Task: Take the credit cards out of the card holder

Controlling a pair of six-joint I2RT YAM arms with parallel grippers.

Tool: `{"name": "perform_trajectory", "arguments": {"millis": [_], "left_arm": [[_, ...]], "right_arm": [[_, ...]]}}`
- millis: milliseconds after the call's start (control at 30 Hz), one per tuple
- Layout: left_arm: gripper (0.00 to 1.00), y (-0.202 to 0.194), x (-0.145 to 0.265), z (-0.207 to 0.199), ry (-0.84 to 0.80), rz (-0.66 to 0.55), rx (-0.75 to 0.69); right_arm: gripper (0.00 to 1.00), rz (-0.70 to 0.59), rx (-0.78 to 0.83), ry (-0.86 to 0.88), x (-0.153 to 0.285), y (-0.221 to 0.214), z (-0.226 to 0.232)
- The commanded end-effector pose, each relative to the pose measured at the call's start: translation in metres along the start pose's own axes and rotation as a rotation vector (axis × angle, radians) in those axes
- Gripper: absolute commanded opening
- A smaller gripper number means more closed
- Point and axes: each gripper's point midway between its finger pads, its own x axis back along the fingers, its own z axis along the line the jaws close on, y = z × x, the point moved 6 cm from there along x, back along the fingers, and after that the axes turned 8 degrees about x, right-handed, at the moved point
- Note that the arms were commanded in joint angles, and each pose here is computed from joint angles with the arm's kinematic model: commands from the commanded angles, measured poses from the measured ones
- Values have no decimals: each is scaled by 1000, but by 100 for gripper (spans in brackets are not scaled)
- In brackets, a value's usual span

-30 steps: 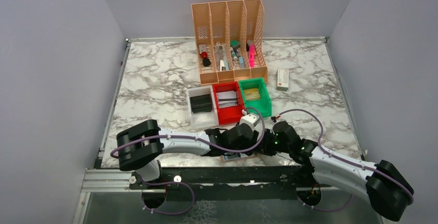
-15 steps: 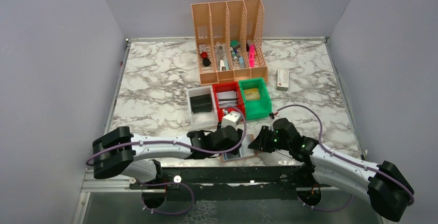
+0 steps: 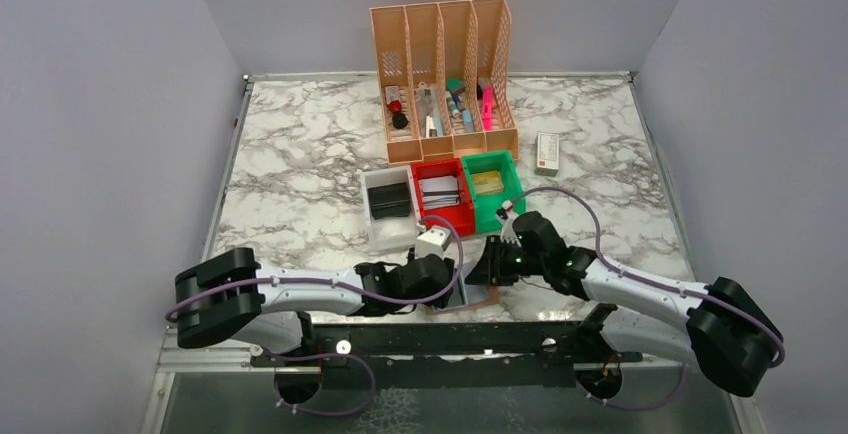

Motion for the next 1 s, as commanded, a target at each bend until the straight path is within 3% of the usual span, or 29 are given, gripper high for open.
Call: {"name": "perform_trajectory", "arguments": {"millis": [0, 633, 967], "left_arm": [[52, 0, -6, -12, -51, -2, 29], [37, -13, -20, -7, -3, 63, -8], [25, -18, -23, -1, 33, 85, -29]], "right_arm": [[27, 19, 51, 32, -4, 6, 8], [31, 87, -35, -48, -27, -14, -20], [18, 33, -76, -62, -22, -12, -20]]}}
